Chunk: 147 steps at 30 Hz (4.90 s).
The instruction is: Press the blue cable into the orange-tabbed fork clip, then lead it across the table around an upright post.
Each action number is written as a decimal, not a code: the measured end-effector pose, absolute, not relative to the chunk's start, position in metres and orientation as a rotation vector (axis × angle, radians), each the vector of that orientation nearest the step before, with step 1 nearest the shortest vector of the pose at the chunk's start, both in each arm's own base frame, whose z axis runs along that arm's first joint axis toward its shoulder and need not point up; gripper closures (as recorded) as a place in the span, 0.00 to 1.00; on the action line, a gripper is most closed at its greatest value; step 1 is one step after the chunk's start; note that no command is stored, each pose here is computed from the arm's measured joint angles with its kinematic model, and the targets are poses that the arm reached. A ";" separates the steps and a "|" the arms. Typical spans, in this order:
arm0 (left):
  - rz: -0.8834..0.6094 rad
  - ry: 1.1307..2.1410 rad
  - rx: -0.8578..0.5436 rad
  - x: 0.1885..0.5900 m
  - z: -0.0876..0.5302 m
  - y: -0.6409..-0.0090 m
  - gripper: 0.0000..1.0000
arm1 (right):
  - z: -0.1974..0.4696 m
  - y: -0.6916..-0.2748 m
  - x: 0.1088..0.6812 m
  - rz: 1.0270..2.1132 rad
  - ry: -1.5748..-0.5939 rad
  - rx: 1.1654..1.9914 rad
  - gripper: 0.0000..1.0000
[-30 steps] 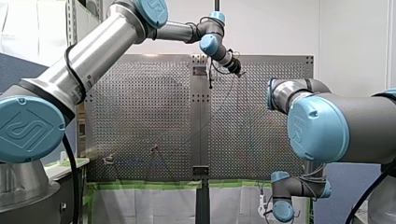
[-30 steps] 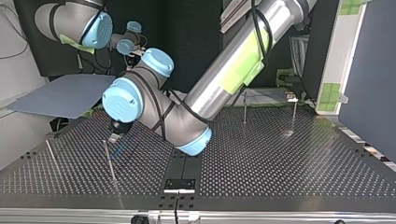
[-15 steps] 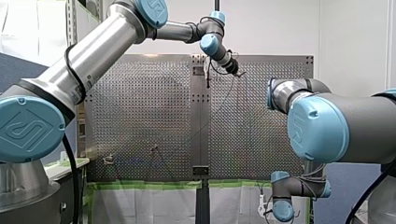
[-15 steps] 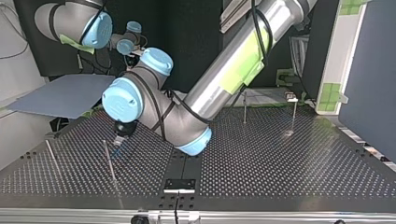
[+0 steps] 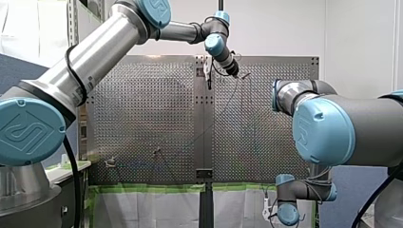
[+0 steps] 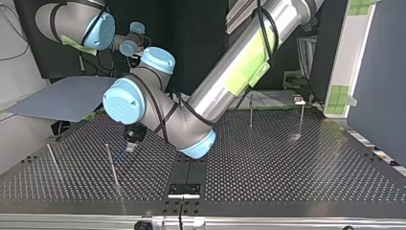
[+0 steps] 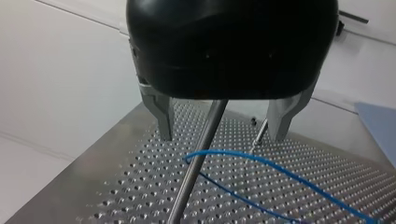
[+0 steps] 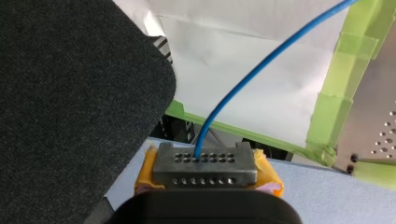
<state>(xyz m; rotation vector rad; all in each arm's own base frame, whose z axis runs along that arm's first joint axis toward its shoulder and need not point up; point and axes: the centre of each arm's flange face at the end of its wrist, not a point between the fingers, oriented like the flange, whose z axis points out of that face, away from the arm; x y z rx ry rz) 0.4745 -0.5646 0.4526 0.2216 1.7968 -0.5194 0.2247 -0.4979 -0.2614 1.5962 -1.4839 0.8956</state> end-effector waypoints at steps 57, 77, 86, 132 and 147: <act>-0.686 1.572 -0.069 0.388 0.557 -0.512 0.02 | -0.248 -0.503 0.233 0.910 -1.469 1.613 1.00; -0.869 1.414 -0.225 0.352 0.595 -0.472 0.02 | -0.246 -0.504 0.234 0.915 -1.465 1.613 1.00; -0.851 1.411 -0.228 0.355 0.564 -0.476 0.02 | -0.244 -0.504 0.236 0.915 -1.462 1.616 1.00; -0.697 1.474 -0.182 0.364 0.359 -0.477 0.02 | -0.237 -0.505 0.242 0.923 -1.453 1.624 1.00; -0.693 1.474 -0.185 0.356 0.313 -0.461 0.02 | -0.236 -0.505 0.244 0.925 -1.451 1.625 1.00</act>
